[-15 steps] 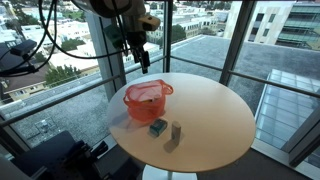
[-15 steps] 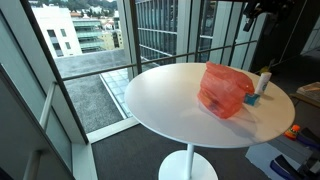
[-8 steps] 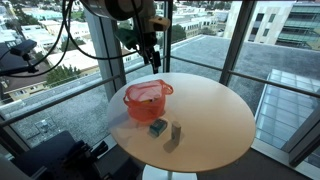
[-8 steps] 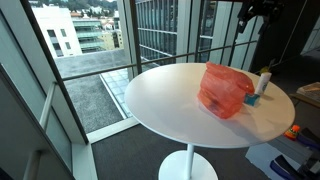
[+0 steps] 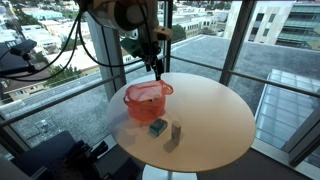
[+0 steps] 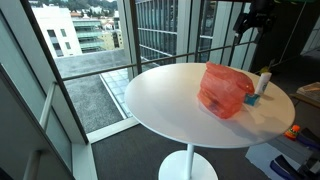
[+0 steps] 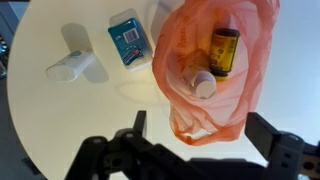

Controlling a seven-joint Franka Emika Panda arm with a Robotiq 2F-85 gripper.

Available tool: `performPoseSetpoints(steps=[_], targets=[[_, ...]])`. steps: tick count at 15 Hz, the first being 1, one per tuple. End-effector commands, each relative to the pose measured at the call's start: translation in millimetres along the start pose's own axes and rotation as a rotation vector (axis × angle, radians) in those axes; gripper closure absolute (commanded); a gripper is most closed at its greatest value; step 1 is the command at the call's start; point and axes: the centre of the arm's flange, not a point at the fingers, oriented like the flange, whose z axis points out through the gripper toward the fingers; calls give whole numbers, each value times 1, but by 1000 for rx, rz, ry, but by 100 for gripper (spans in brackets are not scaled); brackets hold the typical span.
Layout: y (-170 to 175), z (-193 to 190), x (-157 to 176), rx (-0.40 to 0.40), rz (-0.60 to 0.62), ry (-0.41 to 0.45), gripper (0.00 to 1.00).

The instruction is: Remove the white bottle from the plastic and put it on the table

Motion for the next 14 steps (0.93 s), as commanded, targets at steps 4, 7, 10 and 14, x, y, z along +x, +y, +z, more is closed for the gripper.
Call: performPoseSetpoints(steps=[4, 7, 10, 14], targets=[[-1, 7, 1, -3, -4, -12, 0], [4, 22, -3, -17, -2, -33, 0], [6, 39, -5, -28, 2, -54, 0], [6, 62, -10, -39, 1, -91, 0]])
